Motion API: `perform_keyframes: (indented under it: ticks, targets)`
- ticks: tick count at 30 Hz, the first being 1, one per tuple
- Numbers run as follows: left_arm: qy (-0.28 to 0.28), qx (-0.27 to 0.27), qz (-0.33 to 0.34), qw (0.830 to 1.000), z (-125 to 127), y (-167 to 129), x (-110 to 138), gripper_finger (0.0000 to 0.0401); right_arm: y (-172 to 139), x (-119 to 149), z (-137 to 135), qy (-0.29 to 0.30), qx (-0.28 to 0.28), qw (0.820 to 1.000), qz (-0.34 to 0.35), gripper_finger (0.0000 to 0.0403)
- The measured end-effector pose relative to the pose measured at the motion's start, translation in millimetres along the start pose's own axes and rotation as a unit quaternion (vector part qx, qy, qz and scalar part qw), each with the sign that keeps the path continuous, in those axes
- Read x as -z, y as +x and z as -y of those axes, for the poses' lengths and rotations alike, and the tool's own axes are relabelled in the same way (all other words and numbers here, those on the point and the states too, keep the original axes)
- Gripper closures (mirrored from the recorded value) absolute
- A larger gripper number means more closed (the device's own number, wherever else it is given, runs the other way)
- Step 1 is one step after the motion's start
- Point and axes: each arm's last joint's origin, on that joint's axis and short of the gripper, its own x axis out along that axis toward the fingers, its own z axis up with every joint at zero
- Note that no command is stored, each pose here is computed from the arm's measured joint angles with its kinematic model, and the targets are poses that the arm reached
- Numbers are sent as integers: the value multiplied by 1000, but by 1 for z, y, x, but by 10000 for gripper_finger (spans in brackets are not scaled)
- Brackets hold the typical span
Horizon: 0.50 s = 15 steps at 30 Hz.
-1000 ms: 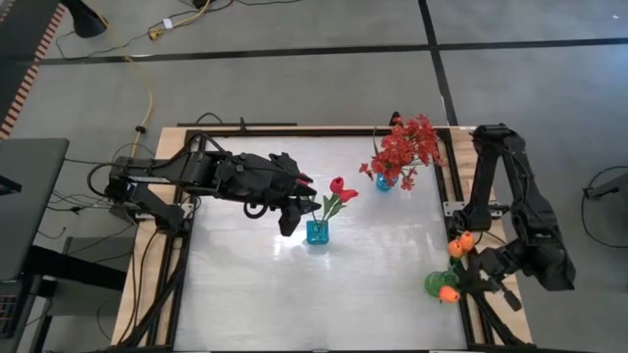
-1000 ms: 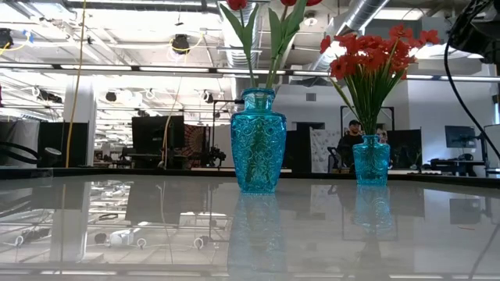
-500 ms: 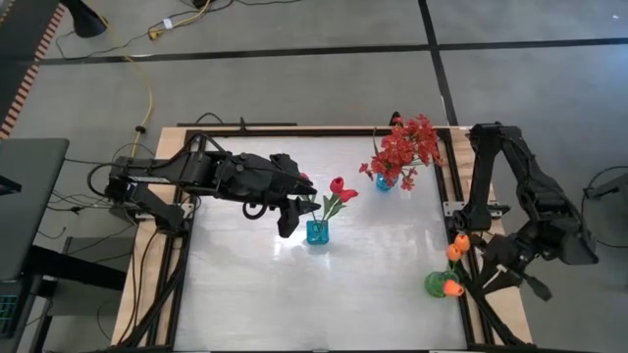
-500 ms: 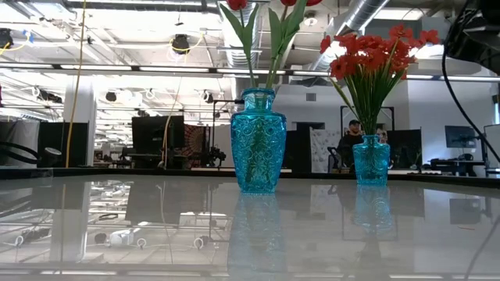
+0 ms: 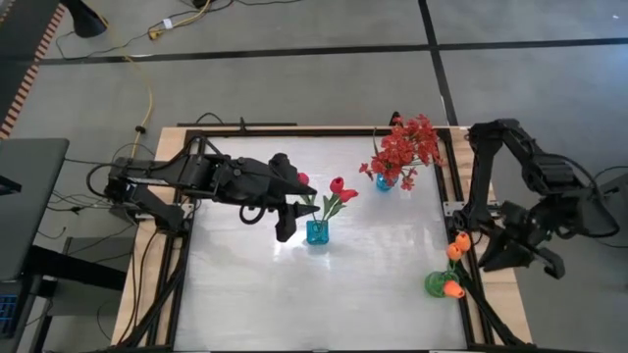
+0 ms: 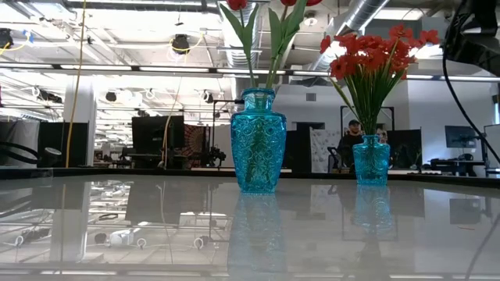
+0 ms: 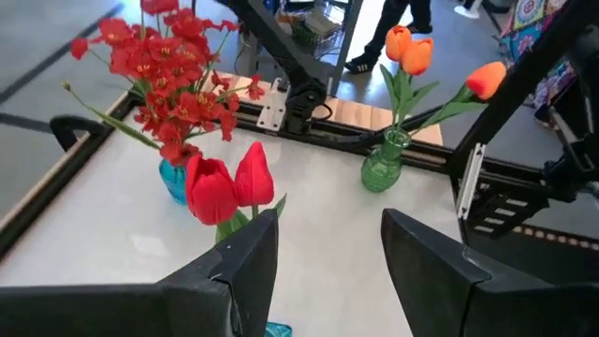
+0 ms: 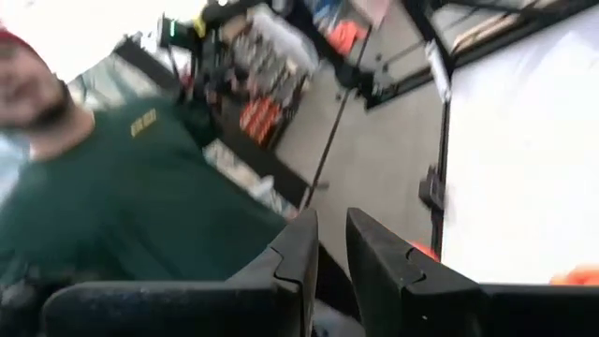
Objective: Sort flowers into vase by color
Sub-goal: Return to Home Position
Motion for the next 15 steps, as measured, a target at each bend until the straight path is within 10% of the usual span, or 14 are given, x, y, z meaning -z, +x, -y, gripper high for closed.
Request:
perform_keyframes:
  ticks: [15]
  targets:
    - [107,86,30,990,14,-20,-5,223,41,-15,-20,0,103,976,192,316]
